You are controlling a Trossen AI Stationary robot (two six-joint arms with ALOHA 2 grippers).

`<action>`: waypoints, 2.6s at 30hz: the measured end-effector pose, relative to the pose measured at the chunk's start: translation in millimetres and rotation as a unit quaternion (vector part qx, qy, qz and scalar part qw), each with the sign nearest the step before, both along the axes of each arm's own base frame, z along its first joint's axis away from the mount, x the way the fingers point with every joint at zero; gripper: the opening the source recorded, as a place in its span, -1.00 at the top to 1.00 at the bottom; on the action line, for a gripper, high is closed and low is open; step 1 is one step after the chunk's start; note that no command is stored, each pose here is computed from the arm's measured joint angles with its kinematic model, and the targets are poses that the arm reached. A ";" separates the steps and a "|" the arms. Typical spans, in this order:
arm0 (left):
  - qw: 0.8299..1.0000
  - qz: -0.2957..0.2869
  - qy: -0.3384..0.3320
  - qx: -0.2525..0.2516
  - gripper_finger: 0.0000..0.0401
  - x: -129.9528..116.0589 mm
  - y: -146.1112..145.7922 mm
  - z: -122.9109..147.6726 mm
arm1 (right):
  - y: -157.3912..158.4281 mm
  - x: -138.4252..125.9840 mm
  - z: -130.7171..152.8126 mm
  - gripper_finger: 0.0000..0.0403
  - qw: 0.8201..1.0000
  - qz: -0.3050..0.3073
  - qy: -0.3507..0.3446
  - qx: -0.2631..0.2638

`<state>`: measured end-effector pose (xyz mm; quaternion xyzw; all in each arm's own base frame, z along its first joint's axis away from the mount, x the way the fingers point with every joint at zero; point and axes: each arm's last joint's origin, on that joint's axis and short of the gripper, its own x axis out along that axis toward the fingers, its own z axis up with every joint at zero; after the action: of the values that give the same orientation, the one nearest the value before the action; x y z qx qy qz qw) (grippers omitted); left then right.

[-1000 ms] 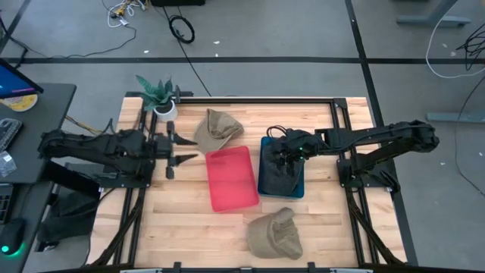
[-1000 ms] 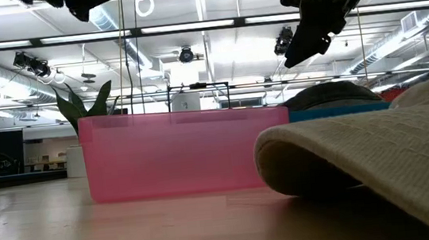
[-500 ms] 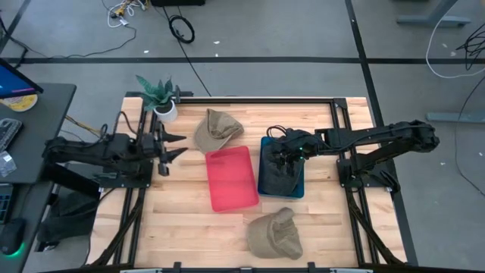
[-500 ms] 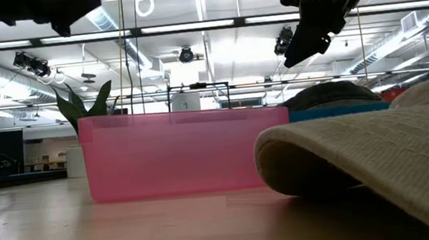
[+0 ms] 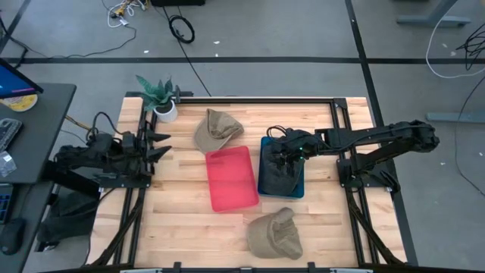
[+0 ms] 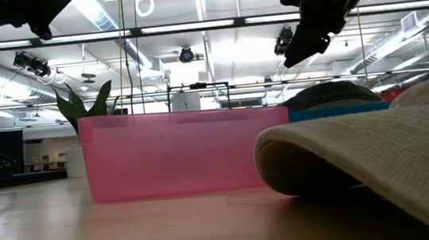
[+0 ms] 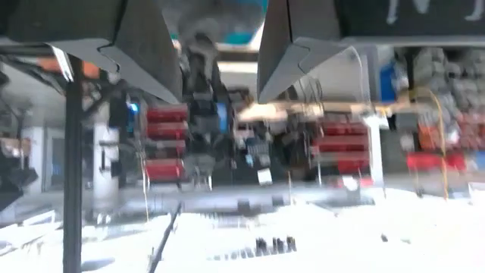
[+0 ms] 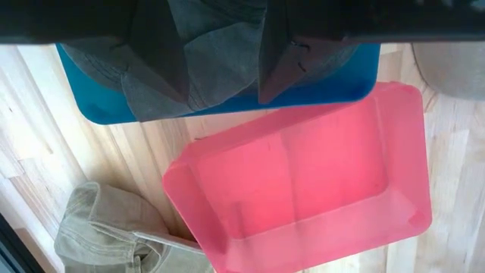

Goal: Pick & Place hat
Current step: Put the bottom brown cap into the red bin

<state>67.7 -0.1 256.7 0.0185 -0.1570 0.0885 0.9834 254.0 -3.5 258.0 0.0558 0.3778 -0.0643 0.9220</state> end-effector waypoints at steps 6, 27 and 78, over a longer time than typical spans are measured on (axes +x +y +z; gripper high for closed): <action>0.998 0.004 -0.044 0.034 0.12 11.3 -2.0 -18.8 | 0.0 0.0 0.1 0.19 1.000 0.000 0.000 0.000; 0.999 -0.022 0.034 0.012 0.12 21.8 1.5 -47.0 | -1.1 -0.1 0.2 0.19 1.000 -0.006 0.000 -0.019; 0.988 -0.061 0.142 -0.007 0.12 30.5 1.0 -87.3 | 1.0 2.2 2.3 0.19 0.997 -0.043 -0.021 0.068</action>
<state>98.3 0.9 169.3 0.0145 -0.0165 0.0258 0.9994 256.2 -2.5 260.3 0.1356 0.3589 -0.0767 0.9203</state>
